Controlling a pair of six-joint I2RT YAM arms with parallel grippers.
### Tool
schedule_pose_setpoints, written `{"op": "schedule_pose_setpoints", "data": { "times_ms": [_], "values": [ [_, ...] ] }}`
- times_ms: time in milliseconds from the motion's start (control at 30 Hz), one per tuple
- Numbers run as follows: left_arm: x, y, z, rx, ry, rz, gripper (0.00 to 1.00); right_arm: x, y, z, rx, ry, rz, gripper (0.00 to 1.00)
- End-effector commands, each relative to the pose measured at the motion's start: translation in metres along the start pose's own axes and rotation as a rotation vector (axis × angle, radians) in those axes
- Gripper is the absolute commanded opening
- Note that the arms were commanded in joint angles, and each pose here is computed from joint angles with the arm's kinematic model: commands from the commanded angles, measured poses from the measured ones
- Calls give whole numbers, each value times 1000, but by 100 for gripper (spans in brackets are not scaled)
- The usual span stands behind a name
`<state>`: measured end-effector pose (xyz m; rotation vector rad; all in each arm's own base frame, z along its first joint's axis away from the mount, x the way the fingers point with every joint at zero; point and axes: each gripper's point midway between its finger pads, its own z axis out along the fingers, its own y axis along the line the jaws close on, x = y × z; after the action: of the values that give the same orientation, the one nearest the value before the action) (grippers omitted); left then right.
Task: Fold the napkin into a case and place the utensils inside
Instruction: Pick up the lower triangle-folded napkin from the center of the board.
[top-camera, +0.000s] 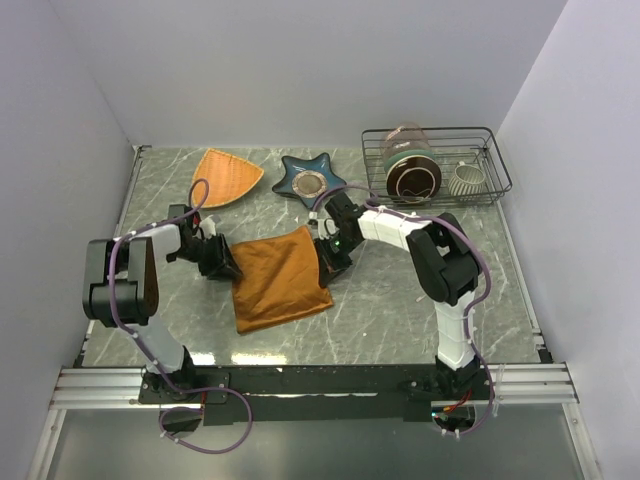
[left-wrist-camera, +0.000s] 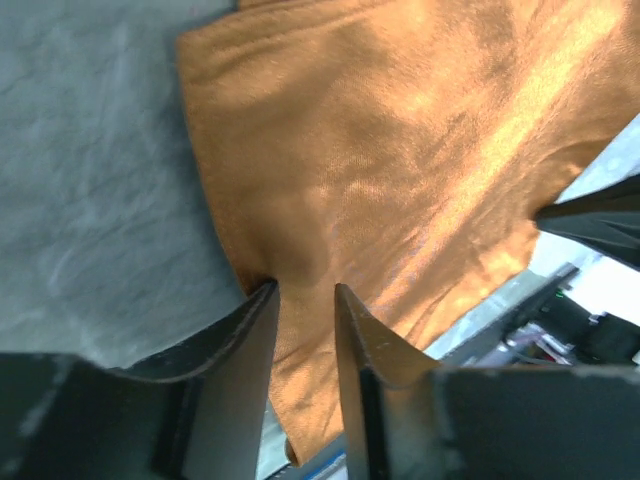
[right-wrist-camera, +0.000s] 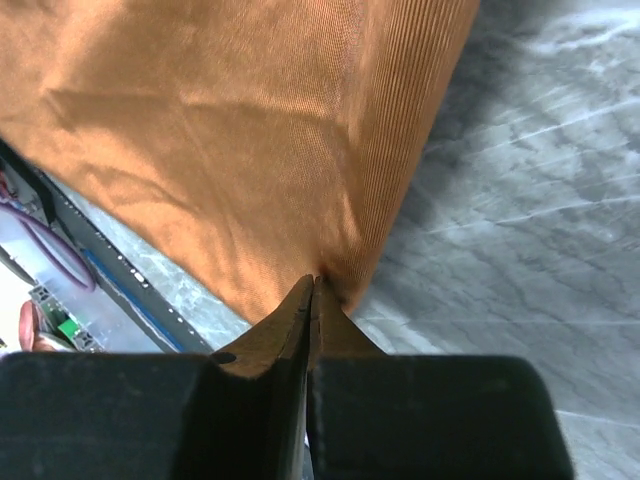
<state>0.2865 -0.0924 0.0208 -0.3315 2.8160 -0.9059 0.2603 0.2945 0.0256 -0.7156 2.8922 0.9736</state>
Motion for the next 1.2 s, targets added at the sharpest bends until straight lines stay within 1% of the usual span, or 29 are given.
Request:
{"op": "schedule_pose_setpoints", "data": {
  "times_ms": [0,67,100,133,200,233,300,333,367,433,467,500,533,567,600,667,700,733,767,800,833,933,967,1033,1167],
  "values": [
    [-10,11,21,-15,24,-29,32,-3,-16,3,52,10,37,0],
    [-28,9,24,-13,-6,-16,30,-7,-25,5,69,5,70,0],
    [-31,12,30,-17,3,-24,28,-10,-33,2,74,-5,87,0],
    [-44,9,29,-12,-20,-5,27,-15,-36,1,85,-14,93,0],
    [-53,11,33,-20,-21,2,27,-20,-41,-3,92,-30,97,0],
    [-64,7,31,-15,-40,16,27,-22,-39,-6,80,-44,91,0],
    [-65,6,30,-11,-29,35,27,-25,-33,-9,58,-51,78,5],
    [-67,3,28,-4,-25,43,27,-26,-26,-13,38,-56,67,9],
    [-66,1,26,5,-17,70,27,-28,-16,-18,-12,-59,58,18],
    [-62,-11,14,49,-4,106,35,-31,-1,-37,-49,-79,24,27],
    [-63,-16,9,73,-12,165,38,-33,3,-45,-59,-92,2,39],
    [-67,-27,-4,102,-45,216,44,-38,8,-59,-66,-121,-18,45],
    [-71,-34,-12,122,-67,255,47,-44,11,-69,-67,-143,-31,50],
    [-75,-37,-17,126,-88,310,49,-51,5,-82,-60,-179,-33,58],
    [-80,-41,-24,128,-113,343,53,-57,1,-87,-45,-198,-41,61],
    [-93,-46,-28,127,-151,422,56,-80,-12,-103,2,-251,-64,66],
    [-98,-45,-26,124,-157,429,57,-87,-26,-97,32,-242,-47,66],
    [-109,-47,-28,121,-182,447,57,-103,-23,-105,31,-263,-65,67],
    [-112,-46,-23,119,-176,452,57,-110,-24,-105,24,-260,-72,67],
    [-115,-46,-21,117,-176,457,57,-115,-29,-95,10,-239,-57,67],
    [-123,-49,-23,115,-189,473,57,-129,-25,-101,13,-274,-80,67],
    [-131,-42,-17,83,-190,476,55,-149,-26,-97,4,-321,-97,68],
    [-133,-39,-14,75,-189,478,54,-152,-25,-95,-5,-324,-90,65],
    [-133,-39,-12,68,-182,480,52,-158,-26,-89,-13,-329,-92,62],
    [-127,-37,-10,61,-175,471,52,-152,-27,-72,-36,-290,-77,62]
  ]
}}
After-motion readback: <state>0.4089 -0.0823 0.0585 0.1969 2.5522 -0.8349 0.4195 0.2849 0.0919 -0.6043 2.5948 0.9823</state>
